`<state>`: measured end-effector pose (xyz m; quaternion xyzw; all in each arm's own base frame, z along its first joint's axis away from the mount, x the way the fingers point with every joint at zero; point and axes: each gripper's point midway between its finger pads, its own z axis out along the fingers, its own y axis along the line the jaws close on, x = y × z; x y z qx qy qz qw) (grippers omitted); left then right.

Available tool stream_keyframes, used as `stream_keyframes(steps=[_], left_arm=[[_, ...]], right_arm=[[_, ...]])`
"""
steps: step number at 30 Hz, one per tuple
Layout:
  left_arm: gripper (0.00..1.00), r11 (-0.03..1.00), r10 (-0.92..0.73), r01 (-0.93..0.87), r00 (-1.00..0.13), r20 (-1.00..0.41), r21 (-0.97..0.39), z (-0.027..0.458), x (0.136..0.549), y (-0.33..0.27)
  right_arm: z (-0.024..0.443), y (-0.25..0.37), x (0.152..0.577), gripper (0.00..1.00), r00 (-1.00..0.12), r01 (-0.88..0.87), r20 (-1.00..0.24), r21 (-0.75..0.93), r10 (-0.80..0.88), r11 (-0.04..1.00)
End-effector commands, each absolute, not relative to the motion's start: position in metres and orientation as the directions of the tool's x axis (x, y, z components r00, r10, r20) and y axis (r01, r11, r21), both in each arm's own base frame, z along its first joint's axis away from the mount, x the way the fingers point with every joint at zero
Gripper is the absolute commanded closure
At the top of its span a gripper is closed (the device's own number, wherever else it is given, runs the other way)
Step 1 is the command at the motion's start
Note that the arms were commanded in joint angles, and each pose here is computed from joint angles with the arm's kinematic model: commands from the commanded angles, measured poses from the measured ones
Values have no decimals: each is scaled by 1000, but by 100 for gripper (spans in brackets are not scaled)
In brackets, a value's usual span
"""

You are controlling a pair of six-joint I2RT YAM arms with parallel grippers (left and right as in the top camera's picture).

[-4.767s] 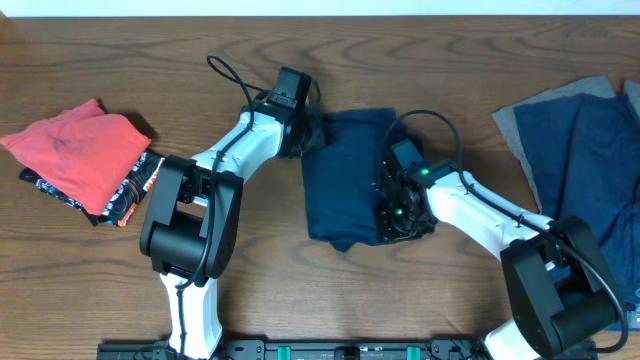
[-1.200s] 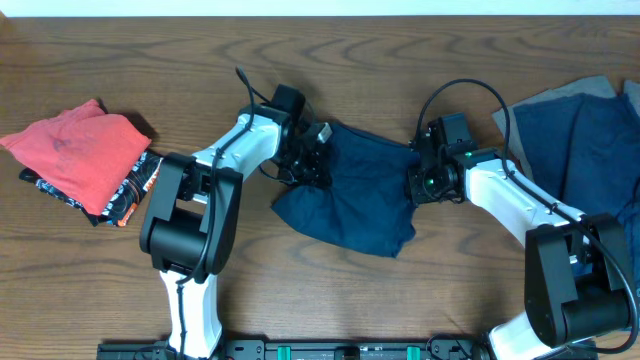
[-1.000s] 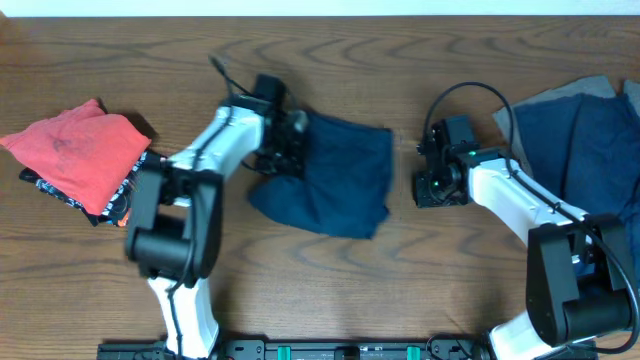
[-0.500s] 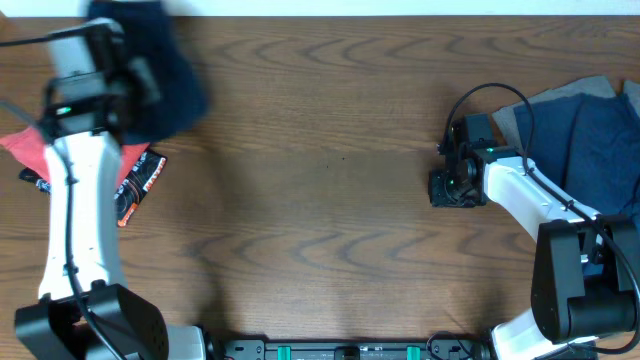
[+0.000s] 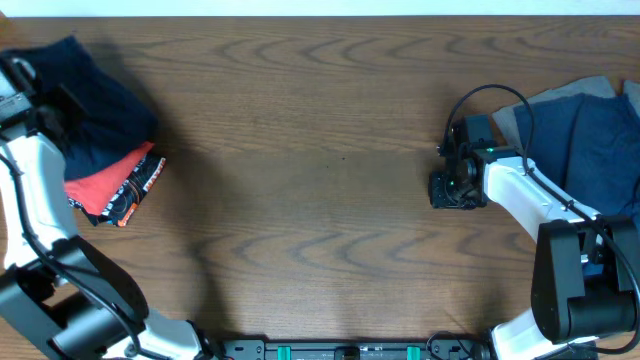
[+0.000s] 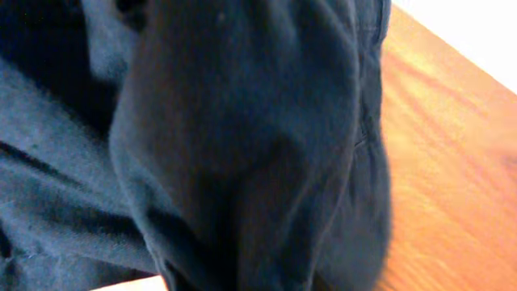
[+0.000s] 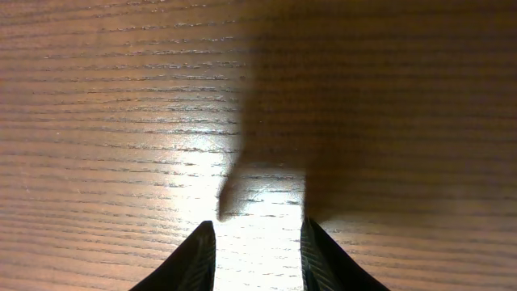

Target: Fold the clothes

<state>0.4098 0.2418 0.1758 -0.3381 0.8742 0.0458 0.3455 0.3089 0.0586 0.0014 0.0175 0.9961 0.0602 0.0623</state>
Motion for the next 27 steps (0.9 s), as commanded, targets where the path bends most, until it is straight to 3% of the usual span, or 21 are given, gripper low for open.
stream_keyframes(steps=[1, 6, 8, 12, 16, 22, 27], left_arm=[[91, 704, -630, -689, -495, -599, -172, 167, 395, 260], [83, 637, -702, -753, -477, -528, -167, 153, 365, 274], [55, 612, -724, -774, -465, -509, -164, 150, 354, 281], [34, 452, -836, -863, -323, -444, -224, 146, 330, 293], [31, 416, -876, -847, -276, -396, -330, 154, 328, 289], [31, 499, -859, -676, -305, -410, -542, 189, 365, 266], [34, 514, -849, -691, -325, -417, -508, 177, 372, 261]], right_arm=[[5, 57, 314, 66, -989, 42, -137, 119, 58, 992], [5, 57, 314, 66, -989, 42, -136, 119, 58, 992], [5, 57, 314, 66, -989, 41, -136, 119, 58, 992], [5, 57, 314, 66, -989, 41, -136, 119, 58, 992], [5, 57, 314, 66, -989, 41, -137, 119, 58, 992], [5, 57, 315, 65, -989, 42, -137, 119, 58, 992], [5, 57, 314, 65, -989, 42, -136, 120, 58, 992]])
